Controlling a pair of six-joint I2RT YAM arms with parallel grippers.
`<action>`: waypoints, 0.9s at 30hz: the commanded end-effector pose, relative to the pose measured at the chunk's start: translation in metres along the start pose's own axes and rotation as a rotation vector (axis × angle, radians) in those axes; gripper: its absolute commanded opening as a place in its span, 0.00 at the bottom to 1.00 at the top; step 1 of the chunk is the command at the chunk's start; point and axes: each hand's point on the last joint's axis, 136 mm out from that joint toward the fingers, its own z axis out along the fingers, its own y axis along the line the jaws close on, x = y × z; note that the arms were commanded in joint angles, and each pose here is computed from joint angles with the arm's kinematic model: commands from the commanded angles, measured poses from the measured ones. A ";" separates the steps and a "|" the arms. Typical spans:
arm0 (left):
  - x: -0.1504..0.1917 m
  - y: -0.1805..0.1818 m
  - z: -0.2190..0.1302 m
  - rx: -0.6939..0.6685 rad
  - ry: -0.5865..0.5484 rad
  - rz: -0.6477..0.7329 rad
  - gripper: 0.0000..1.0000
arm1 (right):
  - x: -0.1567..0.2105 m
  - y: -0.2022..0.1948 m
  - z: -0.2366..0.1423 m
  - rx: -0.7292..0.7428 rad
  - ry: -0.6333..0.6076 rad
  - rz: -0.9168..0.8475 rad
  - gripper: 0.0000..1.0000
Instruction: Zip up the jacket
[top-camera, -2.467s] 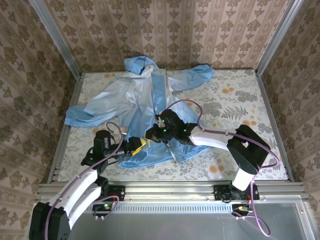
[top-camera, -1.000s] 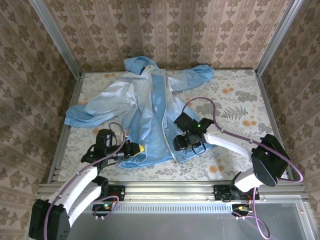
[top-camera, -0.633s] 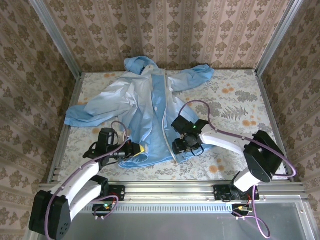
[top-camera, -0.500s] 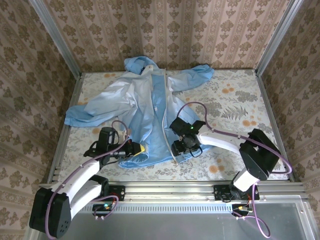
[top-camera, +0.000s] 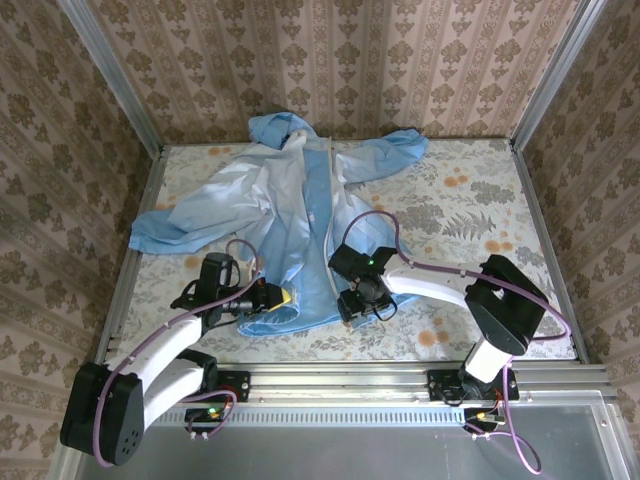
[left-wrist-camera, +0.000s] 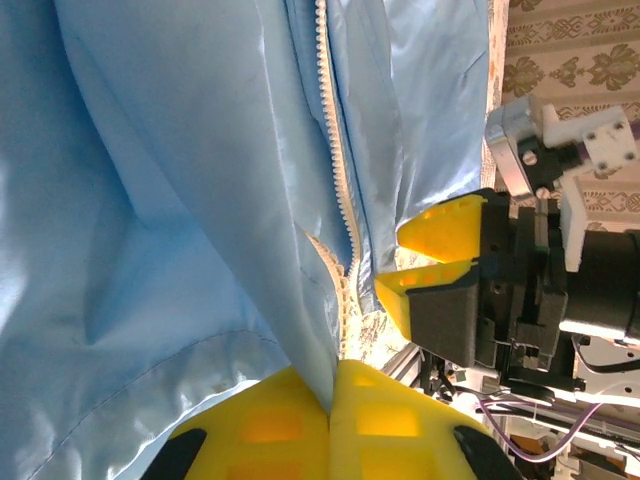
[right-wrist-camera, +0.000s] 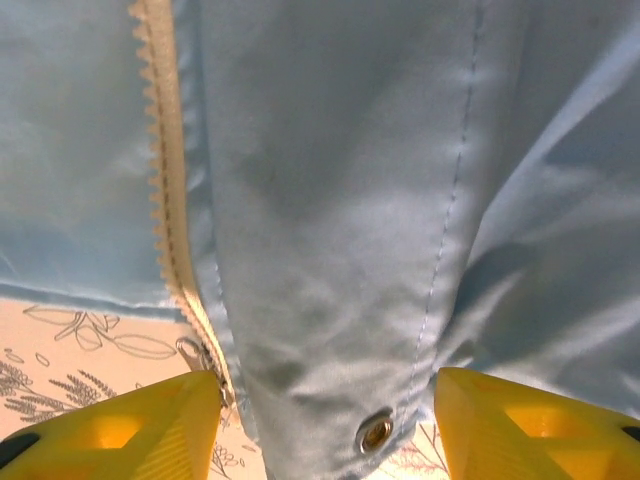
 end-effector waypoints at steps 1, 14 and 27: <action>-0.010 -0.008 -0.001 0.015 -0.017 0.048 0.00 | 0.001 0.000 -0.023 0.017 -0.032 0.000 0.56; -0.009 -0.007 0.001 0.014 -0.009 0.045 0.00 | 0.016 0.007 -0.021 0.029 0.022 -0.087 0.48; -0.008 -0.006 0.002 0.011 -0.007 0.046 0.00 | 0.024 0.016 -0.006 0.073 0.090 -0.144 0.45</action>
